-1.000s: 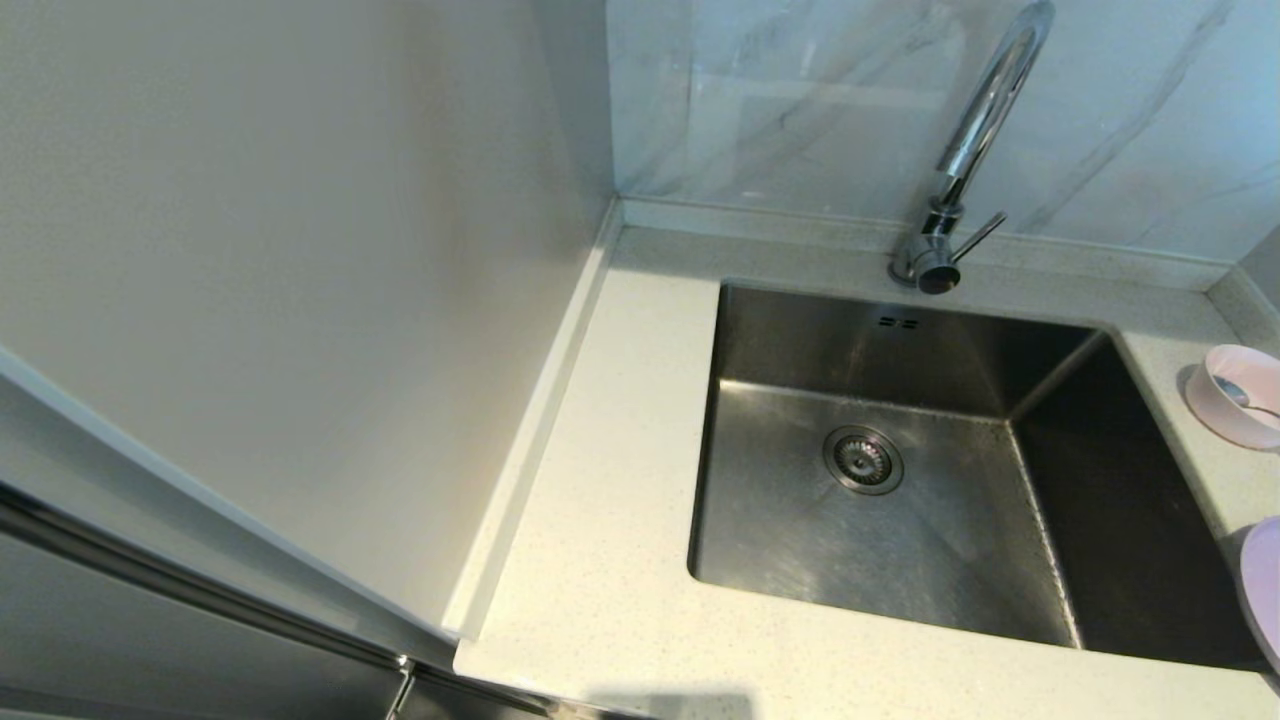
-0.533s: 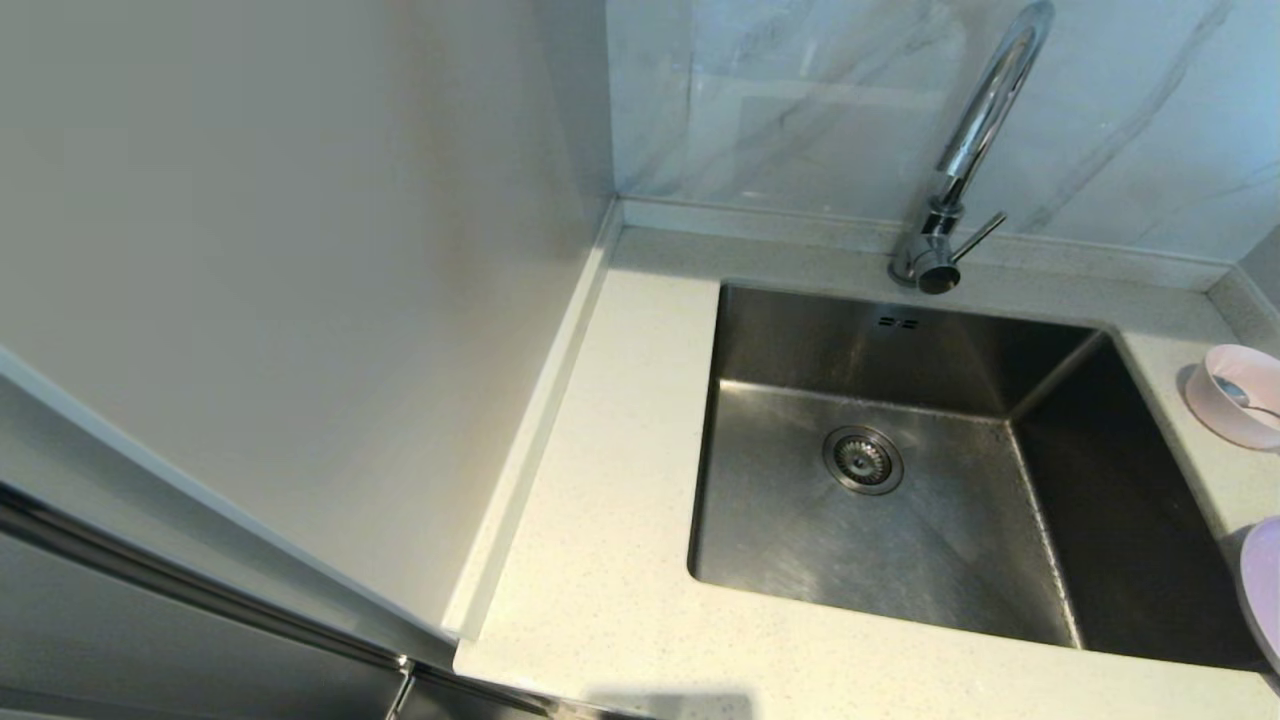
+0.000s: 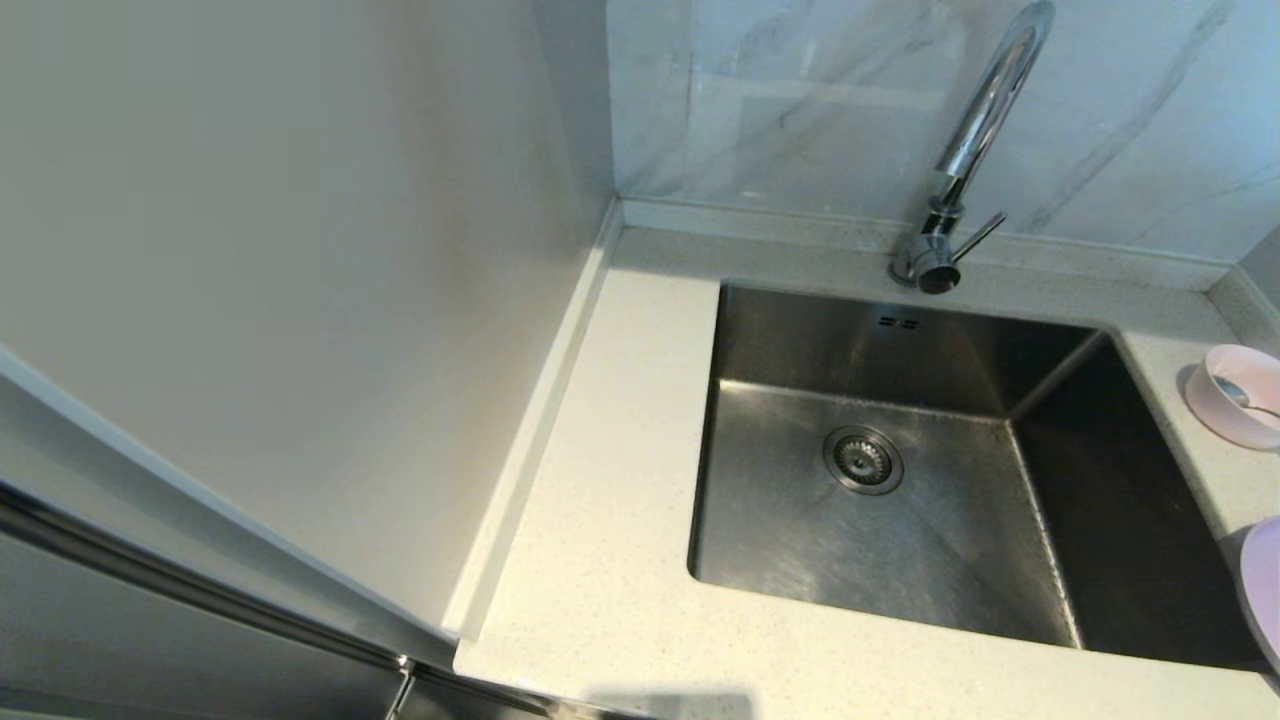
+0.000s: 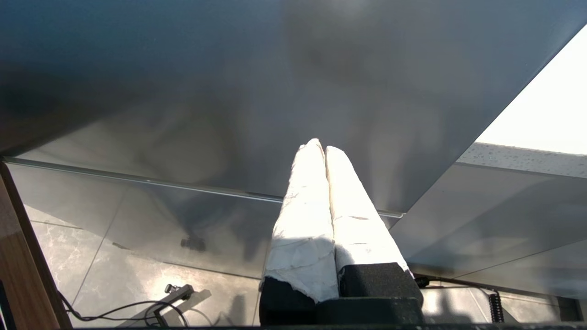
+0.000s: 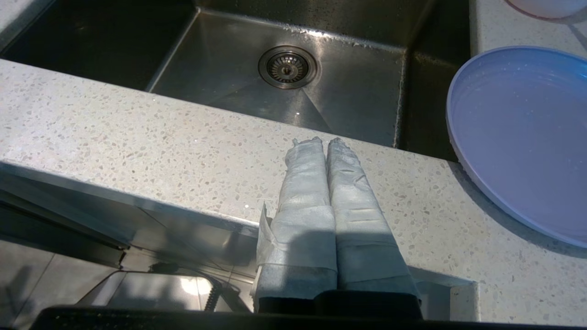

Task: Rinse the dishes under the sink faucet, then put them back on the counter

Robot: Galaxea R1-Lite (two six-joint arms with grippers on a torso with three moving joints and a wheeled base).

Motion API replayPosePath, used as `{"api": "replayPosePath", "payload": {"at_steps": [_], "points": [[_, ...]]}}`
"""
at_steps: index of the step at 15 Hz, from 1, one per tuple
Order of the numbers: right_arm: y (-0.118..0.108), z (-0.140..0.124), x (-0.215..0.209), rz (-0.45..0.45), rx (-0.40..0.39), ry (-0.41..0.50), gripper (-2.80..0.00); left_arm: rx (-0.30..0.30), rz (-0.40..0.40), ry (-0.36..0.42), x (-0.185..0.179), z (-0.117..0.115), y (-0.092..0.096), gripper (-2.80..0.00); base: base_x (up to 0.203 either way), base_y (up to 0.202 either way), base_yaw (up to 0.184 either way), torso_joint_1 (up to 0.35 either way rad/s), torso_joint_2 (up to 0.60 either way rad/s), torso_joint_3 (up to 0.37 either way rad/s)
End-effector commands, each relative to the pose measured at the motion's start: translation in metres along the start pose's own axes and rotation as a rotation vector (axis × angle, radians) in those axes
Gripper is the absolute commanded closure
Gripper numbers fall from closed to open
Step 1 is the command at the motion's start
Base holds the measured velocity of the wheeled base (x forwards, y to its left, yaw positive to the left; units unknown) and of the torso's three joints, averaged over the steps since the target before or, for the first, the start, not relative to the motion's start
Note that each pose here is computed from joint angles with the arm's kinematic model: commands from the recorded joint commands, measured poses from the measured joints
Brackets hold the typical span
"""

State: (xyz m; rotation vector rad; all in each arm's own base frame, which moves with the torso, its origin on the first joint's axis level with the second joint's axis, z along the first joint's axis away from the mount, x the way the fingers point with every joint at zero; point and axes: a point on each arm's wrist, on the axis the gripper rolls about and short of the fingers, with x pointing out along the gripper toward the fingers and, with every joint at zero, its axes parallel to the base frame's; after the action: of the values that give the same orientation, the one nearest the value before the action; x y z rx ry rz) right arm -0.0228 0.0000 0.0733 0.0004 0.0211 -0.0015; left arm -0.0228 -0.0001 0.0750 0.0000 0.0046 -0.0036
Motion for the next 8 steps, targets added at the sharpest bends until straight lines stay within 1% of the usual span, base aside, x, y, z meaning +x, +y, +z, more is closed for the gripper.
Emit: {"api": "replayPosePath", "payload": {"at_steps": [1,8], "points": [[0.0000,-0.0021,0.0007,0.000,0.000,0.010,0.00,0.000,0.001,0.000,0.0000,0.0000,0.0000,0.00,0.000,0.000,0.000,0.000,0.00,0.000],[0.0000,-0.0021,0.0007,0.000,0.000,0.010,0.00,0.000,0.000,0.000,0.0000,0.0000,0.0000,0.00,0.000,0.000,0.000,0.000,0.00,0.000]]}}
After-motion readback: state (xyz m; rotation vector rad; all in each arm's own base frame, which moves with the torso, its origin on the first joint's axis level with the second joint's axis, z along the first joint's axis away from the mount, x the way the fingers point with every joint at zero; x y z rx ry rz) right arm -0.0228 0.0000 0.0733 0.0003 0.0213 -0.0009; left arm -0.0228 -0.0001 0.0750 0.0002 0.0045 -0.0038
